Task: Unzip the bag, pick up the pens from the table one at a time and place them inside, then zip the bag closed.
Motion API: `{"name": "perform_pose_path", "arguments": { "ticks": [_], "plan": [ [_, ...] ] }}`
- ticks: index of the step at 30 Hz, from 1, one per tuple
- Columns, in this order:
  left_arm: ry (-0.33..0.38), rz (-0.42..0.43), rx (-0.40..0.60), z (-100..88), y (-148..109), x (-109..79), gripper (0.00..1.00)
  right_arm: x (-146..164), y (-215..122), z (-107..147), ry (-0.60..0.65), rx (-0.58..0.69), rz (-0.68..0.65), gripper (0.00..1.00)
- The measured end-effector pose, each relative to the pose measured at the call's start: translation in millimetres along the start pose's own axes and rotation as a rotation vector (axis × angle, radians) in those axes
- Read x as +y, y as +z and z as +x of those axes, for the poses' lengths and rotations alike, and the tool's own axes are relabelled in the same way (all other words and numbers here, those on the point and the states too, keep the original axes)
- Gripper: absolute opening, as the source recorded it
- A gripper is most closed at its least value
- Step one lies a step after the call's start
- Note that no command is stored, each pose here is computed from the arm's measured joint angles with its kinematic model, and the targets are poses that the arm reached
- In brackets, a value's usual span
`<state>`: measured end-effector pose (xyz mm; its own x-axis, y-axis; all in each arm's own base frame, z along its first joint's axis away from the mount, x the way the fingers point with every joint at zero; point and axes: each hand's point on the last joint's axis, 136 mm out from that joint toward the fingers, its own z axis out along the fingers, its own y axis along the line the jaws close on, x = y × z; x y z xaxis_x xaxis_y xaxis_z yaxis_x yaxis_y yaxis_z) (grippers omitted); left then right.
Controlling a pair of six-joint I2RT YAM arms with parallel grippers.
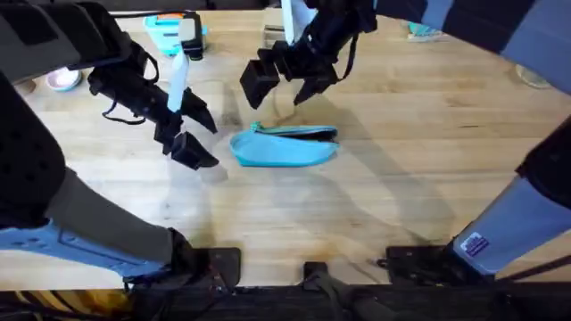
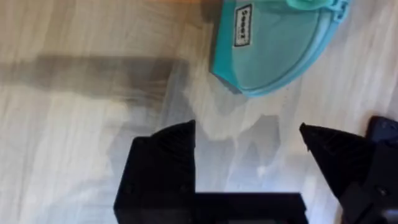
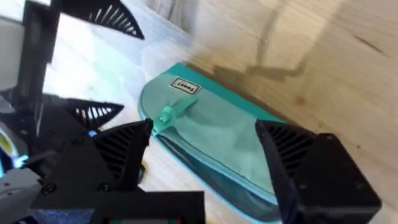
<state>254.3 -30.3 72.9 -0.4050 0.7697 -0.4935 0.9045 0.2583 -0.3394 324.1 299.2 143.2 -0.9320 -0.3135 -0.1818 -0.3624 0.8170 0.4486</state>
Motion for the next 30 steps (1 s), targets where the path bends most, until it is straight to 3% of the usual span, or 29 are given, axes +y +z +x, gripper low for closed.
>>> {"name": "perform_pose_path", "arguments": {
  "ticks": [6, 12, 23, 30],
  "plan": [
    [-0.026, 0.045, -0.047, -8.1, -0.5, -11.6, 0.993, 3.7, 0.8, 9.3, 0.120, 0.039, -0.015, 0.997],
    [0.006, 0.002, -0.121, -20.8, -1.3, -0.4, 0.993, 13.9, 5.8, 4.6, 0.201, 0.033, -0.066, 0.997],
    [0.023, -0.022, -0.126, -21.7, -1.4, 5.9, 0.992, 44.5, 29.6, 21.4, 0.301, 0.096, -0.080, 0.995],
    [0.022, -0.020, -0.126, -21.7, -1.4, 5.4, 0.993, 40.0, 48.3, 15.4, 0.399, 0.102, -0.075, 0.877]
  ]
}}
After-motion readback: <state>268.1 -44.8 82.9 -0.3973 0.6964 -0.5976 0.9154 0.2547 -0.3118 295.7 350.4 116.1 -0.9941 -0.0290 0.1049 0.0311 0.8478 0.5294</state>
